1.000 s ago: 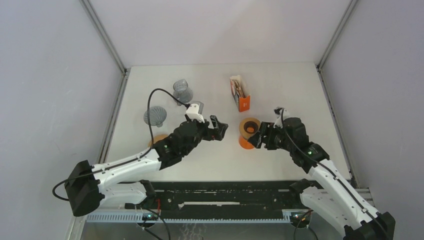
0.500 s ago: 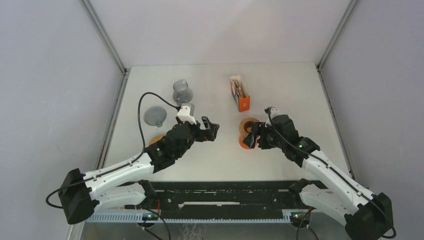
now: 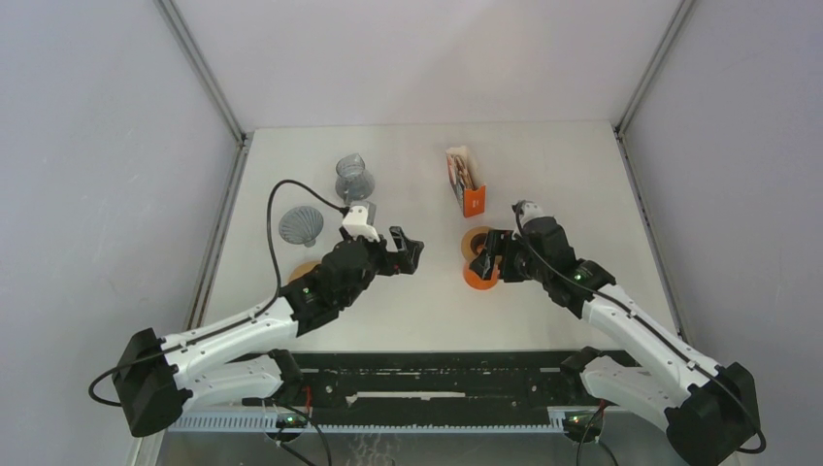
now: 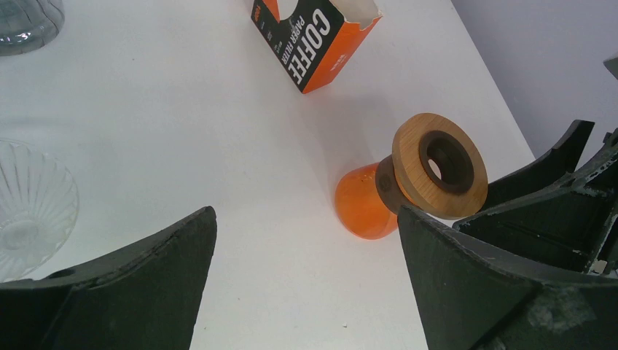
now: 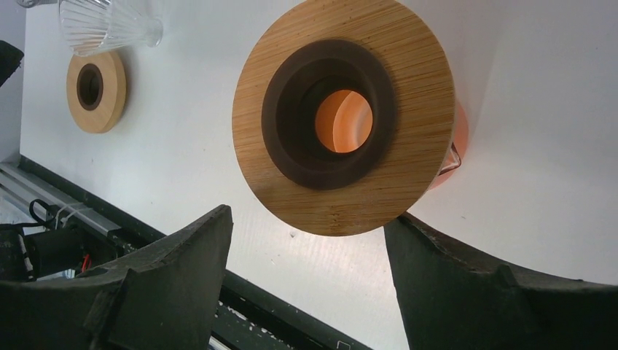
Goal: Place the coffee filter in the dripper
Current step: Place the dripper holder onto the coffee server, then adjust the coffee server at the center of the board.
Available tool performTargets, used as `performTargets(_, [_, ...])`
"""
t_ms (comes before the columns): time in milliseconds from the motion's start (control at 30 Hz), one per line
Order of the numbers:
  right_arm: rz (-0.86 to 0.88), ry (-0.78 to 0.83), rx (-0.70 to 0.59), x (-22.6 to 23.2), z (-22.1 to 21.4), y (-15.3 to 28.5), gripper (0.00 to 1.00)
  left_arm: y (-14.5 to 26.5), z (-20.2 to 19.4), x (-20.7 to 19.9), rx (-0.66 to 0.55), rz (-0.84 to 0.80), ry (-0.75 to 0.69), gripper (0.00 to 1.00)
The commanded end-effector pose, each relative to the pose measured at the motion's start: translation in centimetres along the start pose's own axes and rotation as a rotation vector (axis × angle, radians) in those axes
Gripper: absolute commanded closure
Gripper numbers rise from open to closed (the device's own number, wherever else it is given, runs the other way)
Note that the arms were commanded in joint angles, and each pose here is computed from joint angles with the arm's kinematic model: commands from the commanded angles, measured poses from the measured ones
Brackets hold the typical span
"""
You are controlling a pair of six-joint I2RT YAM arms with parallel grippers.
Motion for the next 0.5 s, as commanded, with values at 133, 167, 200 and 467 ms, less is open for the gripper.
performTargets(133, [0.017, 0.035, -0.087, 1.2, 2.0, 0.8, 0.16, 0.4, 0.3, 0.8, -0.027, 0.027, 0.028, 0.02])
performTargets(167, [0.011, 0.038, -0.088, 1.1, 2.0, 0.9, 0.16, 0.4, 0.3, 0.9, -0.027, 0.032, 0.028, 0.02])
performTargets(200, [0.011, 0.039, -0.096, 1.1, 2.0, 1.1, 0.16, 0.5, 0.2, 1.0, -0.028, 0.035, 0.028, 0.02])
performTargets(467, [-0.041, 0.078, -0.148, 0.7, 2.8, 2.6, 0.13, 0.9, 0.3, 1.5, -0.027, 0.049, 0.033, 0.02])
Point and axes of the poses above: each gripper's point midway between its finger pads, its own y axis back along the fingers, its own x axis along the line the jaws close on, z = x × y, the point moved 5 cm from there along y, back along the fingers, and after that the axes turned 14 degrees about -y, right-handed, at the moved point
